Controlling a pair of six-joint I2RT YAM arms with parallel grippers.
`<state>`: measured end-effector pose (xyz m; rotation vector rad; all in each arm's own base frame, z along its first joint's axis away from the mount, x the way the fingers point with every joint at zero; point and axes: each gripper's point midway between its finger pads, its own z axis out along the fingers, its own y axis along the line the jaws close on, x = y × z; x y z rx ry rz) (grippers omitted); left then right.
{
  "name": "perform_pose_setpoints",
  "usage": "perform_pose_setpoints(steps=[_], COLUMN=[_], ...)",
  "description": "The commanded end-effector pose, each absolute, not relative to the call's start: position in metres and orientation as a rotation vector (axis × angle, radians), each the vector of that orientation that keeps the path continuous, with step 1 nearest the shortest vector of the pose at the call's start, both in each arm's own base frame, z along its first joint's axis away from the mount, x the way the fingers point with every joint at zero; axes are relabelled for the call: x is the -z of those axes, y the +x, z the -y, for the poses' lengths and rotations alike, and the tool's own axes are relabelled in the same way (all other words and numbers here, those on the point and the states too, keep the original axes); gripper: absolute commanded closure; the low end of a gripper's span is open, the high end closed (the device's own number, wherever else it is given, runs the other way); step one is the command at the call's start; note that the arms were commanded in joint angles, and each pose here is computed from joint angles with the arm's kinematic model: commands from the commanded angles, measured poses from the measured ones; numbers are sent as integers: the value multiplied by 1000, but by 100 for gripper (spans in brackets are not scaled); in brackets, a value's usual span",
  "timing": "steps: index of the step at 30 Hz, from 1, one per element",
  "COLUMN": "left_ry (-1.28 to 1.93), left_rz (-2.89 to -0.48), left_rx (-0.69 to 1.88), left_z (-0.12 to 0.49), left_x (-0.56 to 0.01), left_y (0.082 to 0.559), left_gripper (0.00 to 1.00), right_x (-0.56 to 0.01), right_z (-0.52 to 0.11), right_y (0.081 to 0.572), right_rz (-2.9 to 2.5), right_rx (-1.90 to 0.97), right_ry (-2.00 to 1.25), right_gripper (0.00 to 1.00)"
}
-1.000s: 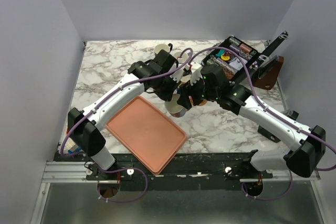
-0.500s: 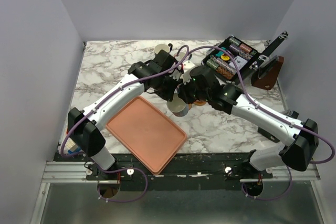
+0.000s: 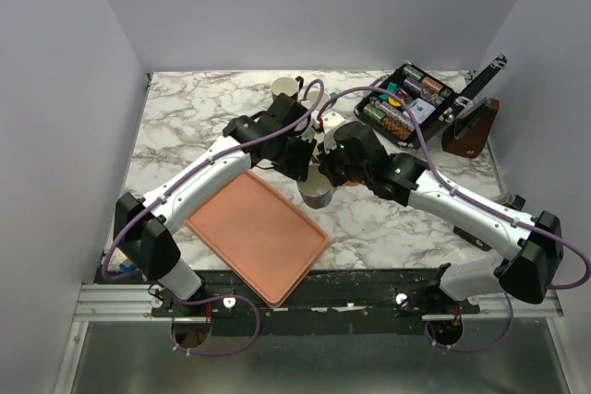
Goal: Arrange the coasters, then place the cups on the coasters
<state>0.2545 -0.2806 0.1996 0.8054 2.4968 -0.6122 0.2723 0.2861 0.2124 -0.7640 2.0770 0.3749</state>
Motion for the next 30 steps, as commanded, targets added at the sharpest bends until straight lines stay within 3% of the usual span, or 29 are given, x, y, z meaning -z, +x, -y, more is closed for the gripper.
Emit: perform_pose_setpoints(steps=[1,5,7,13,20,30], left_ry=[660,594,554,356,85,9], left_rz=[-2331,-2347,-2351,-2335,-2147,-2042], left_rx=[760,781,779,713,654,560], left_z=[288,285,283,264,219,171], left_x=[-251,-246,-245,-245,-270,-269], left_y=[253,251,250,259,283,305], left_gripper=[61,54,45,40,32,25], right_x=[-200,-201,-201,-206,-214,-199], right_z=[-263,-258,-257,-260,-268,-263], right_y=[280,285,288,300,313,330], right_rz=[-2135,-2134,-2131,-2114,-2110,-2122], right_rx=[-258,-229,-220,-205,-215,-175], right_ry=[-636,-576,-543,-457,-340,-47], right_gripper=[99,99,99,99,99,99])
